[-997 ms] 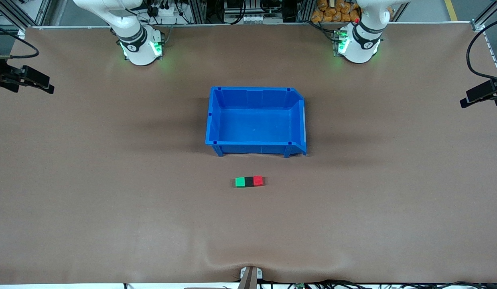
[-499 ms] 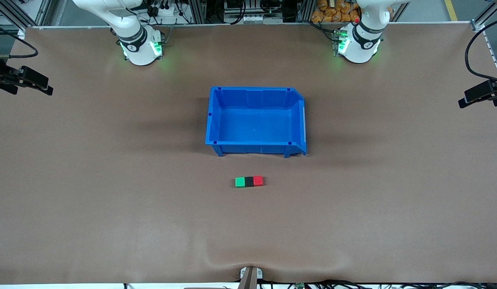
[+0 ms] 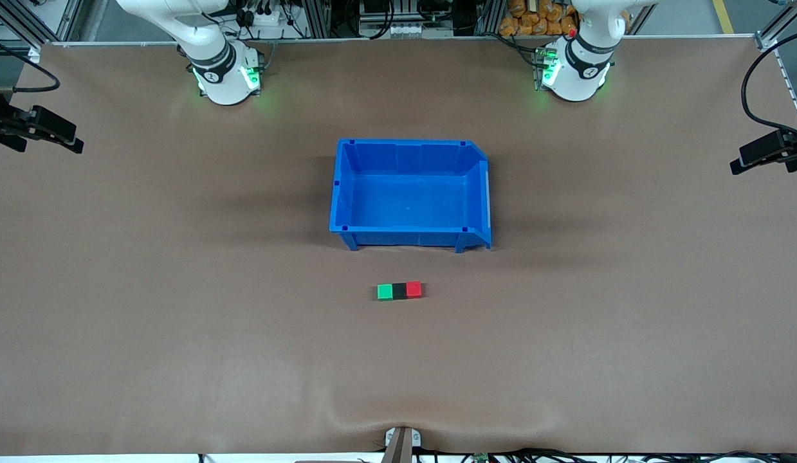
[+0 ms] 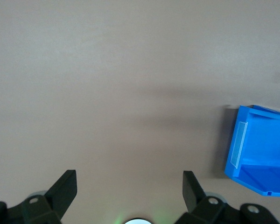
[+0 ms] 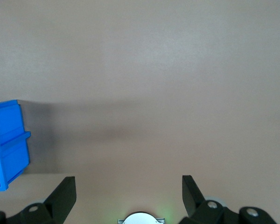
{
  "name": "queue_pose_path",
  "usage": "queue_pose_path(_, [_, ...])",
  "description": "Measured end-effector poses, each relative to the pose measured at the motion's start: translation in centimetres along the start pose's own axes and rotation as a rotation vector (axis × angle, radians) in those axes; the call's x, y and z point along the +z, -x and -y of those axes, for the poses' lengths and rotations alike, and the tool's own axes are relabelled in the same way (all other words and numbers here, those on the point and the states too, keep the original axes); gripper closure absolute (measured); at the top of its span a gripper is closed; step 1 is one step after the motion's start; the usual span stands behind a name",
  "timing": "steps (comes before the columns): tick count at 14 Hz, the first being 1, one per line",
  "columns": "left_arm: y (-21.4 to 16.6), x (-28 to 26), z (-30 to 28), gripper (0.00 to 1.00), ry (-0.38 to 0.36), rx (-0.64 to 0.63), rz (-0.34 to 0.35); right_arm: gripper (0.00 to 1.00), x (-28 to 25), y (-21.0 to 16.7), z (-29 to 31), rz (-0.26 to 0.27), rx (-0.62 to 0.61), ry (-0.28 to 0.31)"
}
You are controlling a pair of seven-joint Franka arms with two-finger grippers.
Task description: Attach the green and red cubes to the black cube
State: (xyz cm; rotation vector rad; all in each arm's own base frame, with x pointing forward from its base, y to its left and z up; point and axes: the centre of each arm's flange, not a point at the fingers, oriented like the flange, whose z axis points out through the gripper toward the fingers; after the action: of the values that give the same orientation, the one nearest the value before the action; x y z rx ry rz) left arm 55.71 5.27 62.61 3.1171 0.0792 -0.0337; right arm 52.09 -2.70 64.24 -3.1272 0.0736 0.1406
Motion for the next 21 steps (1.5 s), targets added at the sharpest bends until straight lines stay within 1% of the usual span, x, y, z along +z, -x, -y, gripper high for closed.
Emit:
queue_pose_path(11, [0.0, 0.0, -0.5, 0.0, 0.0, 0.01, 0.002, 0.0, 0.0, 0.0, 0.1, 0.0, -0.002, 0.001])
queue_pose_path(17, [0.2, 0.3, -4.9, 0.0, -0.003, 0.079, 0.023, 0.0, 0.0, 0.0, 0.2, 0.001, -0.004, 0.001])
queue_pose_path(21, [0.3, 0.1, -4.7, 0.0, -0.005, 0.067, 0.02, 0.0, 0.0, 0.0, 0.2, 0.001, -0.004, 0.001])
